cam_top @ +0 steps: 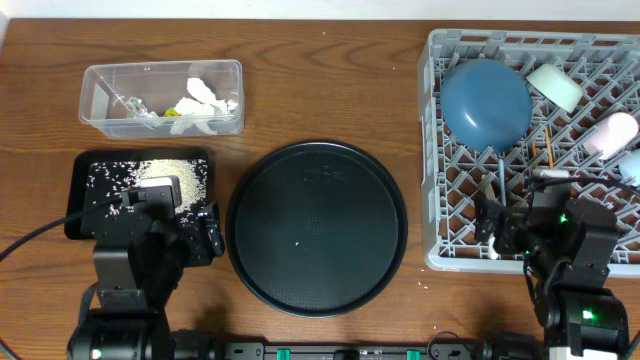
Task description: Sort waste into correct bins and load items into the dishwasher rack
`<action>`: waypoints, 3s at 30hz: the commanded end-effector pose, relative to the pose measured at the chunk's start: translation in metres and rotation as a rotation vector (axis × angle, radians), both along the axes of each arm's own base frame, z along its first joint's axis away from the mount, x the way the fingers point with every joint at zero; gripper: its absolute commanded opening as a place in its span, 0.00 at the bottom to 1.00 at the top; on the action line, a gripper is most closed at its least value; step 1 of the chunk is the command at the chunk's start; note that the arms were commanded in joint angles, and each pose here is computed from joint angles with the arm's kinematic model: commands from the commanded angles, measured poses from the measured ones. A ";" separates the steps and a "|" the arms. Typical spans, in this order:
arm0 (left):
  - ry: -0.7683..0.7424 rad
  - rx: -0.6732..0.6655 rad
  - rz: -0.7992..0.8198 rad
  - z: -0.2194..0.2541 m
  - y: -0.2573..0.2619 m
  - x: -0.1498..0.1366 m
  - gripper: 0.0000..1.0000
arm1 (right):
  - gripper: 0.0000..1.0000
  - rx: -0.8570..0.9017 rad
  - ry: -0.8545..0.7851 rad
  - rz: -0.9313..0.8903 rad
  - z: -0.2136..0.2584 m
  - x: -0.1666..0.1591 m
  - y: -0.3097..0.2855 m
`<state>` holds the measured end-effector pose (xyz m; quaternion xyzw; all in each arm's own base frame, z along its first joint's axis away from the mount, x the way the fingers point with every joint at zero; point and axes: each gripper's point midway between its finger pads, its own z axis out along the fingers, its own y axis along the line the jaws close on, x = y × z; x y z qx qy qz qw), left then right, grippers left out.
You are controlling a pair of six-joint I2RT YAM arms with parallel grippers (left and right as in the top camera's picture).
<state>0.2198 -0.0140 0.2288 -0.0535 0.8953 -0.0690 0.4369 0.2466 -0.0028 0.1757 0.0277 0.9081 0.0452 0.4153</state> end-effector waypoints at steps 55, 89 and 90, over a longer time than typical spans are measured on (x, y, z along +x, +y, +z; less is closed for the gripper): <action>0.009 0.011 0.007 -0.004 0.002 -0.001 0.82 | 0.99 -0.068 -0.814 0.082 0.023 -0.002 0.024; 0.009 0.011 0.007 -0.004 0.002 -0.001 0.82 | 0.99 -0.135 -0.648 0.073 -0.018 -0.001 0.018; 0.008 0.011 0.007 -0.004 0.002 -0.001 0.82 | 0.99 -0.135 -0.648 0.073 -0.018 -0.001 0.018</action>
